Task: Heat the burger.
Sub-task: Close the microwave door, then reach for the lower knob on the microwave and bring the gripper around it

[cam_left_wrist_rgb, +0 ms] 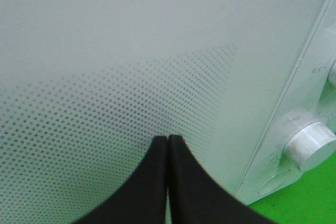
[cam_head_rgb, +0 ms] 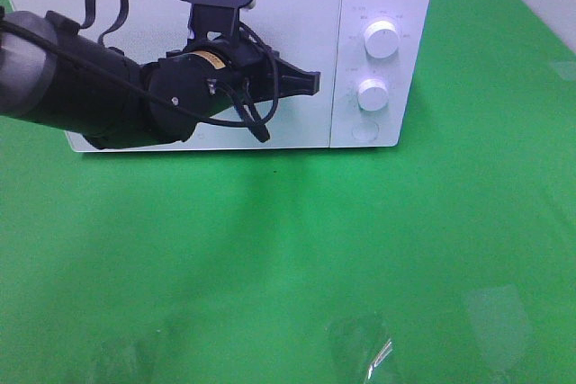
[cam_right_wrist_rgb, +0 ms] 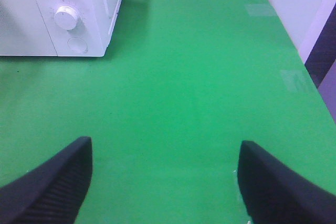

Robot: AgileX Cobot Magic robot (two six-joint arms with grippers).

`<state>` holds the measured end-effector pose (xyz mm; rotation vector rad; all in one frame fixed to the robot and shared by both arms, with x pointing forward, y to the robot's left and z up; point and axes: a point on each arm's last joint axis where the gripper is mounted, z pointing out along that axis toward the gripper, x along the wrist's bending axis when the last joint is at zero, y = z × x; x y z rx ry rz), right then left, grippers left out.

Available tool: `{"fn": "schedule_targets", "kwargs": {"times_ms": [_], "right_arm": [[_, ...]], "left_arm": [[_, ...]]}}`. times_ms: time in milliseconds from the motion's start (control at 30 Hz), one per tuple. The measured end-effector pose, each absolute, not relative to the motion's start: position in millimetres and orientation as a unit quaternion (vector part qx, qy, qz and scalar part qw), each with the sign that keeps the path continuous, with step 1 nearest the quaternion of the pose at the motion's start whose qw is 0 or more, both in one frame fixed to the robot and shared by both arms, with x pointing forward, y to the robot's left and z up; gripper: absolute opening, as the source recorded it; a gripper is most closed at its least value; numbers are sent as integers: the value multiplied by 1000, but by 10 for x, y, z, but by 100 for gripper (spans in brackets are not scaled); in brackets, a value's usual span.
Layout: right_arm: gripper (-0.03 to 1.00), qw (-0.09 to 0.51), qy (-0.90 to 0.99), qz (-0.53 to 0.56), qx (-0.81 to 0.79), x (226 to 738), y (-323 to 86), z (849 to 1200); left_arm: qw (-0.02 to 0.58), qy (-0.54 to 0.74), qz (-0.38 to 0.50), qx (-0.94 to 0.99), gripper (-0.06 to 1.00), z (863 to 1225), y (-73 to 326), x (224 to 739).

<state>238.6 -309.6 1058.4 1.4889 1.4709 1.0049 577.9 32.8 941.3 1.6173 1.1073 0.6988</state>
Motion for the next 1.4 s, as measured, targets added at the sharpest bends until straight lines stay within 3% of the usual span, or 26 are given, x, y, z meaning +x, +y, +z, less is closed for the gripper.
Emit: {"fn": "schedule_targets", "kwargs": {"times_ms": [367, 433, 467, 533, 600, 633, 667, 700, 733, 1067, 1400], "right_arm": [[73, 399, 581, 397, 588, 2386, -3096, 10584], [73, 399, 581, 397, 588, 2386, -3096, 10584], [73, 399, 581, 397, 588, 2386, -3096, 10584], [73, 399, 581, 397, 588, 2386, -3096, 10584], [73, 399, 581, 397, 588, 2386, -3096, 10584], [73, 399, 581, 397, 588, 2386, -3096, 10584], [73, 399, 581, 397, 588, 2386, -3096, 10584], [73, 399, 581, 397, 588, 2386, -3096, 10584], [73, 399, 581, 397, 588, 2386, -3096, 10584], [73, 399, 581, 397, 588, 2386, -3096, 10584], [73, 399, 581, 397, 588, 2386, -3096, 10584]], "left_arm": [[498, 452, 236, 701, 0, 9363, 15, 5531], [485, 448, 215, 719, 6, 9322, -37, 5462], [472, 445, 196, 736, 19, 9285, -76, 5400], [472, 445, 196, 736, 19, 9285, -76, 5400], [436, 443, 155, 767, 62, 9204, -99, 5311], [436, 443, 155, 767, 62, 9204, -99, 5311], [414, 443, 127, 785, 82, 9186, -99, 5252], [414, 443, 127, 785, 82, 9186, -99, 5252], [401, 441, 107, 796, 92, 9211, -95, 5207], [361, 404, 51, 839, 99, 9482, -41, 5007], [238, 328, 4, 914, 99, 9796, 249, 4718]]}}
